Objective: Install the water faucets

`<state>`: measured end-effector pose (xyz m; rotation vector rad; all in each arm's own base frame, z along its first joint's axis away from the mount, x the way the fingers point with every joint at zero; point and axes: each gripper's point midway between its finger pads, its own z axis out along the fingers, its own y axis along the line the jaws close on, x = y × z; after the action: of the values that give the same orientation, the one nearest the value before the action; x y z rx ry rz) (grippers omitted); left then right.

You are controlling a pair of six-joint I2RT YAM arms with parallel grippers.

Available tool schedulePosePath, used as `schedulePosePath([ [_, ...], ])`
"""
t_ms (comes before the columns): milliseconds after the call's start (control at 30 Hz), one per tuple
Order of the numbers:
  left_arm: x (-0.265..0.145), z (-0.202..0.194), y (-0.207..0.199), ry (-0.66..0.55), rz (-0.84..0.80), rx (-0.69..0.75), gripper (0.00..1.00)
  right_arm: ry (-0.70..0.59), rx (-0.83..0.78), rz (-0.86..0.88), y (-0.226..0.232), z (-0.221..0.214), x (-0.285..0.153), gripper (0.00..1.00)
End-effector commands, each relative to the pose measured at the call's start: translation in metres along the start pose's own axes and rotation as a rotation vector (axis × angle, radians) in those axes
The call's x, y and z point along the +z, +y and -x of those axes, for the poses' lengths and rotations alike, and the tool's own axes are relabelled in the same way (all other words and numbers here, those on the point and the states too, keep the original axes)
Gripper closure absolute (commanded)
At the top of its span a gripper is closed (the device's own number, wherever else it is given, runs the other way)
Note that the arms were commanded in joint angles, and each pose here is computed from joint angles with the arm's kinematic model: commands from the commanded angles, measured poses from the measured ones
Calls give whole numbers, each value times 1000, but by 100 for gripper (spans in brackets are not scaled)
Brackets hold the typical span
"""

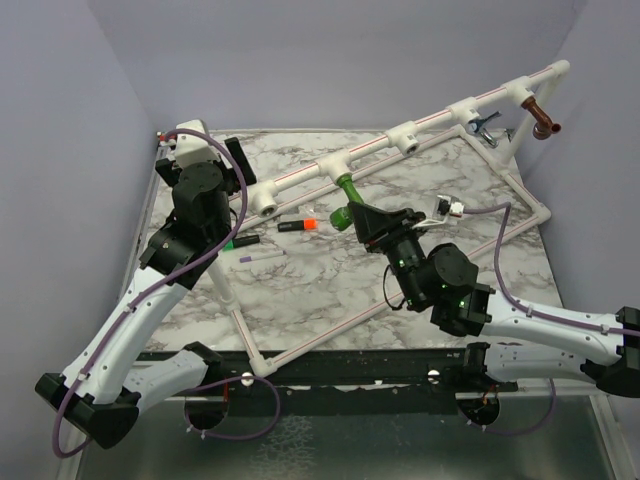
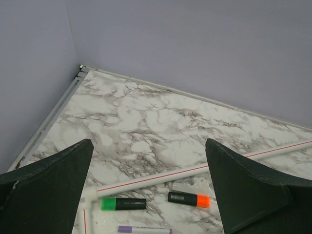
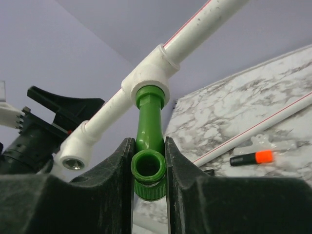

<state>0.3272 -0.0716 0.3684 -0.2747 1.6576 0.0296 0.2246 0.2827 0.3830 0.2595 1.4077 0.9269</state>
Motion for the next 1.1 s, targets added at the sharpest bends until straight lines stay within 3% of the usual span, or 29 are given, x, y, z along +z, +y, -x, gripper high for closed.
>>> schedulePosePath([
  [0,-22,-125,10,394,-79,323,1,28,396,-76,-1,-16,-1,100],
  [367,-24,-124,9,391,-88,321,1,69,759,-112,5,-30,-1,100],
  [500,-24,-124,8,391,-91,321,1,76,810,-57,13,-31,-1,100],
  [733,-24,-124,9,389,-89,322,1,90,770,-110,9,-36,0,99],
  [1067,-24,-124,9,389,-87,324,1,81,722,-120,1,-28,-6,65],
])
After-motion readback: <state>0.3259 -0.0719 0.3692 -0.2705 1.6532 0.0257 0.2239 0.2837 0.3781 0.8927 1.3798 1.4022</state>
